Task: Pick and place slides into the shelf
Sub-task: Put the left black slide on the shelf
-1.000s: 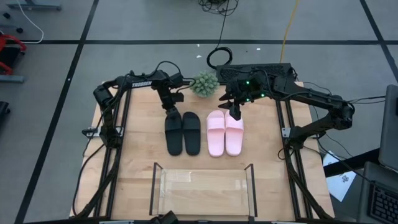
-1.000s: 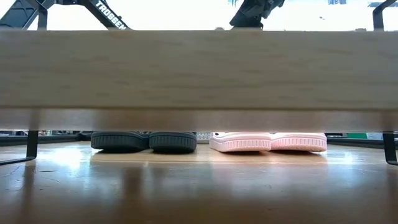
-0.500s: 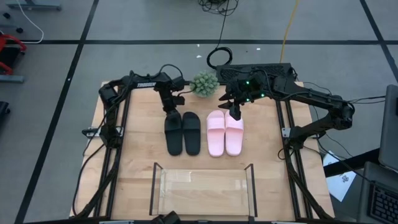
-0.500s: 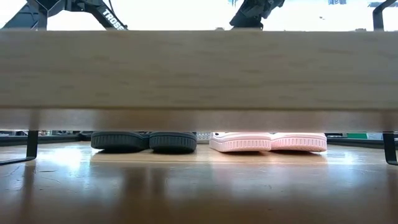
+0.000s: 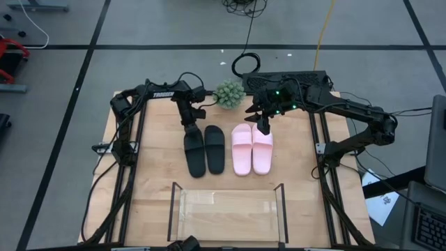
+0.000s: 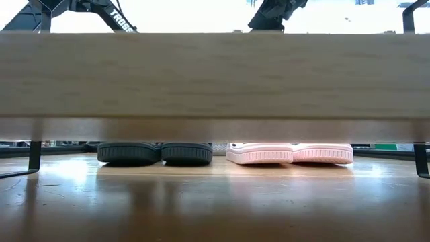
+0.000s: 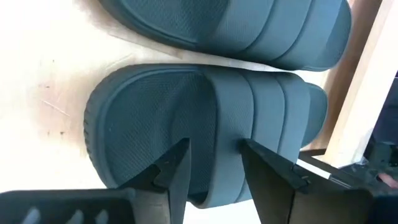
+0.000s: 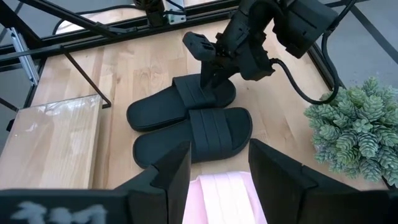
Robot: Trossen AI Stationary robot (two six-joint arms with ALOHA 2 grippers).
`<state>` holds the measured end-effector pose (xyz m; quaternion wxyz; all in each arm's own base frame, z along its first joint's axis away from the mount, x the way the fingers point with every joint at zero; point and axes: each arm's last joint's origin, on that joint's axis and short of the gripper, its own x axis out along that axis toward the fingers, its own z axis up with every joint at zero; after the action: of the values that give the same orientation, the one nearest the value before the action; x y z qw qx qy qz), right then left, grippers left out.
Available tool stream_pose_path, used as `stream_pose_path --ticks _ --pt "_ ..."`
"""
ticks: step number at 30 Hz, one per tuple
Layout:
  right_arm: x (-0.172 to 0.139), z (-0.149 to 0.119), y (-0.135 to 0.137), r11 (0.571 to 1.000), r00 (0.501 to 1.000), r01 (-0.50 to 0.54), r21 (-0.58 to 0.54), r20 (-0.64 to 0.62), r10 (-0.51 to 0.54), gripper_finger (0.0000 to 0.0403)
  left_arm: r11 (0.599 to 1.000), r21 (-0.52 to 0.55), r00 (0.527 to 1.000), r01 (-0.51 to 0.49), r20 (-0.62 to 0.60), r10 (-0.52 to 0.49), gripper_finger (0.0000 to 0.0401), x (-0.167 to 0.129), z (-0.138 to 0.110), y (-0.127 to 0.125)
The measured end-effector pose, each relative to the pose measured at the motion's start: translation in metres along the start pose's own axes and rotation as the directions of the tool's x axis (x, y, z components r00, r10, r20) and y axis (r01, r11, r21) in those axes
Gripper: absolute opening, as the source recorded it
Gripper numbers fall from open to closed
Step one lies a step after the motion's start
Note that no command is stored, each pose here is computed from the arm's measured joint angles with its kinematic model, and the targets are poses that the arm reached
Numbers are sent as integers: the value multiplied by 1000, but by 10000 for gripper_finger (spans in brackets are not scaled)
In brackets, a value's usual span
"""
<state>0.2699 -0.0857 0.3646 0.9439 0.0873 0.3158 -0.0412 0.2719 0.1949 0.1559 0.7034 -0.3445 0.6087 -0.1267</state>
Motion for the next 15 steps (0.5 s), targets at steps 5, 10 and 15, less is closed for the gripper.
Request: stream_pose_path --ticks 5,10,15 --pt "0 0 0 1000 1000 0 0 0 0 153 998 22 998 56 21 -57 145 0 0 -2" --pt "0 0 0 1000 1000 1 0 0 -1 153 997 26 997 79 17 -79 145 0 -1 -3" --pt "0 0 0 1000 1000 1 0 0 -1 153 996 29 997 81 3 -81 145 0 -3 -3"
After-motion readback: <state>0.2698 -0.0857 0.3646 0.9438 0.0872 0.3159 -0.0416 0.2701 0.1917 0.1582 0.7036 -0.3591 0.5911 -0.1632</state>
